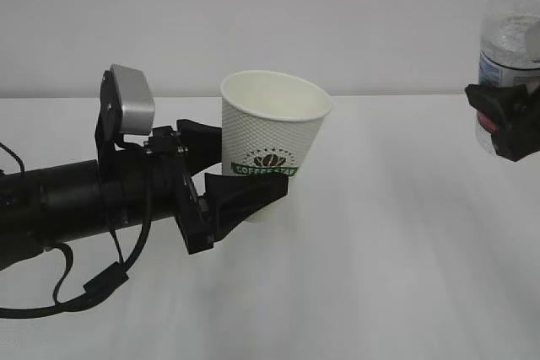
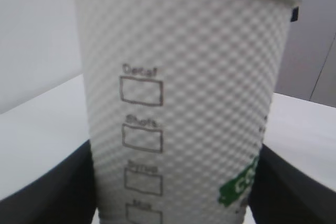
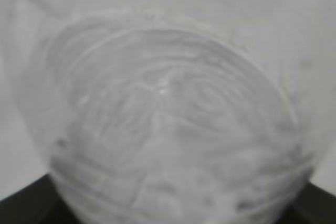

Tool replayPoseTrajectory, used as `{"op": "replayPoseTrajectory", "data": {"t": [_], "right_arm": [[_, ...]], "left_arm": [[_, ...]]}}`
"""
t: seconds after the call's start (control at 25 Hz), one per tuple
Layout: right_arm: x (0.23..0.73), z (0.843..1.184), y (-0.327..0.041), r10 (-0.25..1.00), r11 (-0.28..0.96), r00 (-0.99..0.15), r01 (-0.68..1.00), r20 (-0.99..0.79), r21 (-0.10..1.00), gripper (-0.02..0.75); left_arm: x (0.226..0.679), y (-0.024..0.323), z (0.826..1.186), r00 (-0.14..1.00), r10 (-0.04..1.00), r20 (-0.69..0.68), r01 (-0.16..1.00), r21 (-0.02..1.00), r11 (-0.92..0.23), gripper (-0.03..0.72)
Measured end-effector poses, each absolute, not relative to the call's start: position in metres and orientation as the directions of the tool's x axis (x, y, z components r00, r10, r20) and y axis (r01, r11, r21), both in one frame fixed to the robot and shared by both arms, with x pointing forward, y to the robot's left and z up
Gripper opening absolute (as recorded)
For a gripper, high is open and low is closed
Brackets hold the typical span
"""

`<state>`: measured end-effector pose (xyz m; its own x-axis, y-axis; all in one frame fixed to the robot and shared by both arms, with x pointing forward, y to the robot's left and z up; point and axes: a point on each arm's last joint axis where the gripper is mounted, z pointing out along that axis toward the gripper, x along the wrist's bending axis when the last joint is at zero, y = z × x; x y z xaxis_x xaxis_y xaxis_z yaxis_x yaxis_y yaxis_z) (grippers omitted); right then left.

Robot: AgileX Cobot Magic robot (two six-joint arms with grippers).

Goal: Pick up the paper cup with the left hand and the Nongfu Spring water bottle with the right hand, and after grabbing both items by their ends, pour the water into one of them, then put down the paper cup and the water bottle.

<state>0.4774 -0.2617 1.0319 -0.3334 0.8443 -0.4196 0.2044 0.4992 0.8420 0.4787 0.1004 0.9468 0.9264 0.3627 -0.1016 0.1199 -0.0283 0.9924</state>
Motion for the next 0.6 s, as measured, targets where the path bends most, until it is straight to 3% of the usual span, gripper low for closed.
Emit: {"op": "replayPoseTrajectory", "data": {"t": [0.6], "right_arm": [[0.48, 1.043, -0.25, 0.761, 0.607, -0.395, 0.156, -0.514, 0.779, 0.53]], "left_arm": [[0.462, 0.082, 0.946, 0.951, 0.29, -0.104, 0.12, 0.992, -0.038, 0.586]]}}
